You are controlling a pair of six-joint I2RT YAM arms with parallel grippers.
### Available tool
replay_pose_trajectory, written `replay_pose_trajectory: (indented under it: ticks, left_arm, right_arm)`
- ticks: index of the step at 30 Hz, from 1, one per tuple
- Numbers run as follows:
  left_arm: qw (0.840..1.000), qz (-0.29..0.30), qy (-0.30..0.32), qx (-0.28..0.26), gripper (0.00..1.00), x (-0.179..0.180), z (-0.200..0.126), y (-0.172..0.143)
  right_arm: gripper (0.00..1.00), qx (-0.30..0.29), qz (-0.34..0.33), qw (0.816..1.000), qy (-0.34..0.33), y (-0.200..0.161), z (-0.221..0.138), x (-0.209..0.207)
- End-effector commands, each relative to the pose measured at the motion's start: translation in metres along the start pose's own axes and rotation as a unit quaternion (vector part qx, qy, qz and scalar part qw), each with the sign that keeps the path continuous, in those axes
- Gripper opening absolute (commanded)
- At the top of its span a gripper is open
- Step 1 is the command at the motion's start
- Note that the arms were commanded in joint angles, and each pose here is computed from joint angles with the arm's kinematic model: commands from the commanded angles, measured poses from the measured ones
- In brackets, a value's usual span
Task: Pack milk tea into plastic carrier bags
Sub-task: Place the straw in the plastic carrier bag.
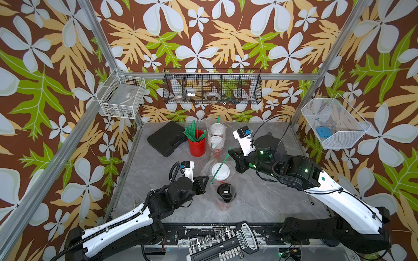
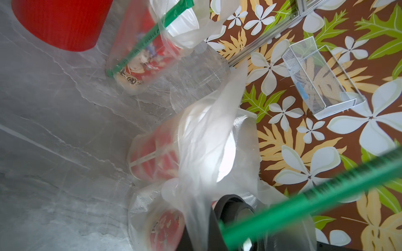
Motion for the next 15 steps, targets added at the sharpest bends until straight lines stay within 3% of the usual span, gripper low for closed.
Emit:
replay_pose_trajectory:
  ticks: [1, 15]
  left_arm:
    - [1.000, 0.003, -0.012, -0.004, 0.00, -0.009, -0.001, 0.003]
    - [1.000, 0.000, -0.019, -0.007, 0.00, -0.015, -0.003, 0.006]
  right_arm:
    - [0.00, -0.012, -0.016, 1.000, -0.004, 0.008, 0.003, 0.000]
    - [0.00, 0.043, -0.094, 0.994, 0.023, -0.020, 0.026, 0.035]
Point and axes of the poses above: each gripper's point midway between its finger pads, its own z axis out along the fingers, its own x axis along the line the jaws close on, y = z × x, the point moved 1 cm from there along -z, back along the fingers, and after that the axes turned 11 degrees about -z, right-handed, at the moved point
